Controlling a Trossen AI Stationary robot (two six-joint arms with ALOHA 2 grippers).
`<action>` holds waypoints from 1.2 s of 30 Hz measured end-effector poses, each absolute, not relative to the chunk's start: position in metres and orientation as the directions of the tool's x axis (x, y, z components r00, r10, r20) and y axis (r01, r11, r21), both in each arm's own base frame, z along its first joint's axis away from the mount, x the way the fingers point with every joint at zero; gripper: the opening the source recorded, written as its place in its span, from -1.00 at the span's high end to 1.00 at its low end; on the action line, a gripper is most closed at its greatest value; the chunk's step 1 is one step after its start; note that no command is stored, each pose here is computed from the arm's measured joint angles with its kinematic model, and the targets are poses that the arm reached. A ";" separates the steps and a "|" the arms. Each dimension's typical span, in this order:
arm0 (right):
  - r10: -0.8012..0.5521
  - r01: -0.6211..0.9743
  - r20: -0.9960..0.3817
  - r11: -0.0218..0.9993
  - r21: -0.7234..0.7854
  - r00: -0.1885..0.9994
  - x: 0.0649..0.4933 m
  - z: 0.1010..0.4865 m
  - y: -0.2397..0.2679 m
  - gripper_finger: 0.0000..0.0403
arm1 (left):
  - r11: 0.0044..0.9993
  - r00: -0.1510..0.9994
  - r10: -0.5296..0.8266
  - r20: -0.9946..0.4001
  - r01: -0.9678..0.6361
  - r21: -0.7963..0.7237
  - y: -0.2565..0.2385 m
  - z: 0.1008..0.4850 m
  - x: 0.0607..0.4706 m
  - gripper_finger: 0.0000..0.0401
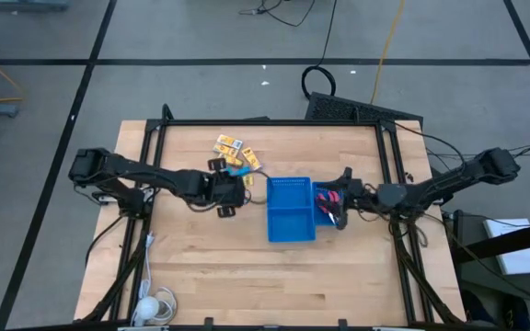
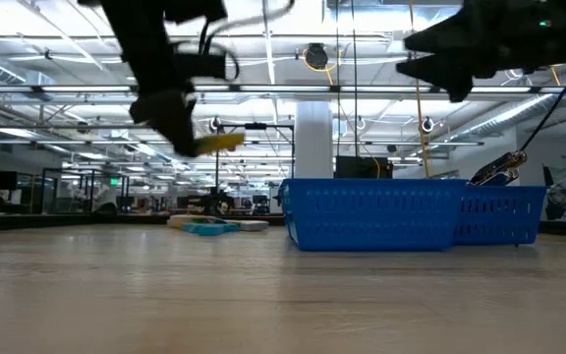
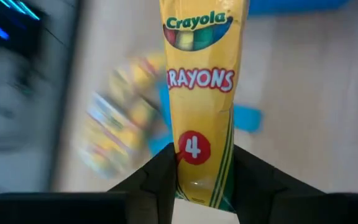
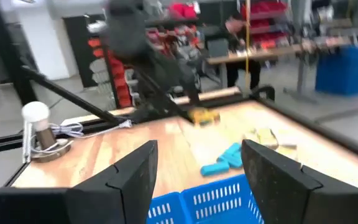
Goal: Pick & Place School Supplies
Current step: Put the crayon box into the top horizontal blue bin
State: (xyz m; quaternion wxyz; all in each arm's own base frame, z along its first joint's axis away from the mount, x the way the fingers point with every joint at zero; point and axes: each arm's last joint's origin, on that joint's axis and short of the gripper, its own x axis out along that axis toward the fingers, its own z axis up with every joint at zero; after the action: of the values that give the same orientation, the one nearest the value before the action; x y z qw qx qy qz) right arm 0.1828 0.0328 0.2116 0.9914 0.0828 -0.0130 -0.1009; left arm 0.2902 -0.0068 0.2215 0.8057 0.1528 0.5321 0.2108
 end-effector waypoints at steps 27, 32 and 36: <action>-0.155 0.116 0.027 0.836 0.536 0.988 0.298 0.213 -0.005 -0.10 | 0.541 0.582 0.698 -0.417 -0.046 0.840 -0.028 0.257 0.325 0.37; -0.167 0.132 0.016 0.834 0.536 0.986 0.298 0.212 -0.008 -0.10 | 0.472 0.559 0.723 -0.407 0.031 0.881 -0.029 0.235 0.341 0.37; -0.168 0.144 -0.003 0.835 0.531 0.986 0.298 0.211 -0.009 -0.10 | 0.407 0.551 0.763 -0.337 -0.004 0.914 -0.031 0.223 0.356 0.37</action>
State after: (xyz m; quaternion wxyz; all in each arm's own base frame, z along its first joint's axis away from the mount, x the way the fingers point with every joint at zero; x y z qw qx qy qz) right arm 0.2979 -0.0085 0.2105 0.9577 0.2751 -0.0217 -0.0814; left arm 0.3564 -0.0306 0.2227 0.7392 0.4788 0.3962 0.2595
